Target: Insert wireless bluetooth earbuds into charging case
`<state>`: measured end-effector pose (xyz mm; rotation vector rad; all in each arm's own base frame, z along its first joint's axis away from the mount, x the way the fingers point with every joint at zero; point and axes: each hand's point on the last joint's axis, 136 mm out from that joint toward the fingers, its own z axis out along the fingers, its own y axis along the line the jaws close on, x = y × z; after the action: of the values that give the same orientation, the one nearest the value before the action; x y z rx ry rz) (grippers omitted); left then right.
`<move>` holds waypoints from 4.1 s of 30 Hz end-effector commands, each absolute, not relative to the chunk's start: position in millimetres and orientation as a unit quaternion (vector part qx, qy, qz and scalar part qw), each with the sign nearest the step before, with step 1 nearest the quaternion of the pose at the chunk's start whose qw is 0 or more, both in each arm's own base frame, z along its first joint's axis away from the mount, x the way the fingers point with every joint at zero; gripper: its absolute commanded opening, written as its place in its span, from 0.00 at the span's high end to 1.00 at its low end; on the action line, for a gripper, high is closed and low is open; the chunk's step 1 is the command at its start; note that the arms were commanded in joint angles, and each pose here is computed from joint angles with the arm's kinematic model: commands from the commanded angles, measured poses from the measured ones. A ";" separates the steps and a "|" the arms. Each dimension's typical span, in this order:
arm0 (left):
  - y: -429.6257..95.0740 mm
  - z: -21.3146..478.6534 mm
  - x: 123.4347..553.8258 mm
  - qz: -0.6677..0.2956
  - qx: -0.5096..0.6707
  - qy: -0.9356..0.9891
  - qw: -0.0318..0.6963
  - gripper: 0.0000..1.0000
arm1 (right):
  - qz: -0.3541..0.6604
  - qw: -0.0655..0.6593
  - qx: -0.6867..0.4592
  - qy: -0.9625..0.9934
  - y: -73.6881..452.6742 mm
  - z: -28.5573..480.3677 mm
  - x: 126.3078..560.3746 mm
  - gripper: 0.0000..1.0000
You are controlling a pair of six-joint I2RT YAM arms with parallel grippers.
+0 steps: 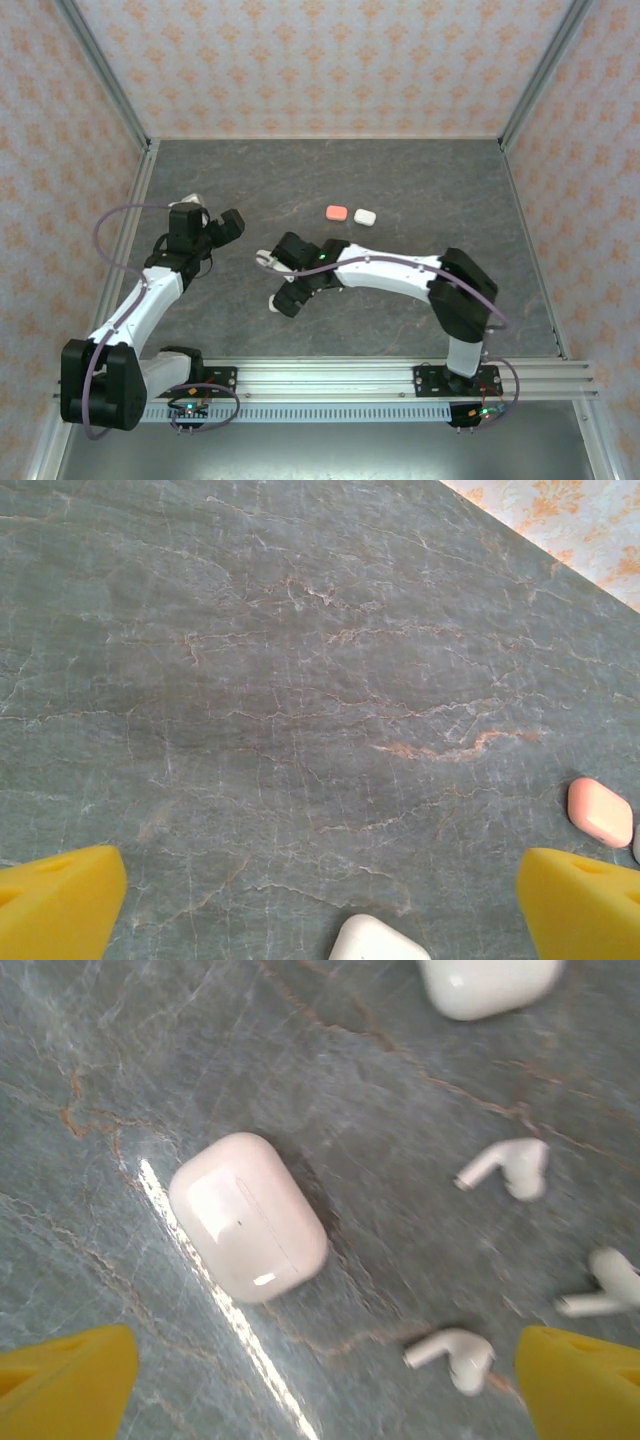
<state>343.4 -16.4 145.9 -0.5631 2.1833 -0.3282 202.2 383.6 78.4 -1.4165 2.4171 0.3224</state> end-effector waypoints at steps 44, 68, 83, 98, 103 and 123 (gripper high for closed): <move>-61.4 199.9 329.3 -0.247 -0.121 0.862 0.425 0.06 | 0.087 0.272 -0.505 0.815 374.9 122.2 242.6 0.59; -202.1 328.8 292.2 -0.518 0.141 0.739 0.407 0.13 | 0.108 0.534 -0.475 0.691 328.2 310.8 273.7 0.59; -225.9 314.7 280.0 -0.520 0.176 0.750 0.370 0.32 | 0.111 0.532 -0.478 0.690 336.2 312.8 277.7 0.59; -237.7 306.7 278.7 -0.521 0.196 0.757 0.341 0.71 | 0.099 0.540 -0.465 0.695 334.7 317.3 285.7 0.59; -237.9 309.3 278.5 -0.518 0.200 0.756 0.346 0.77 | 0.105 0.526 -0.458 0.708 326.3 313.9 287.5 0.53; -247.0 352.8 280.5 -0.419 0.290 0.655 0.558 0.97 | 0.369 0.514 -0.333 0.699 263.7 346.0 243.5 0.00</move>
<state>286.2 -244.9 315.4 0.5950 1.7666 -1.0916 254.0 259.5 317.5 -0.8738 1.7765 0.7058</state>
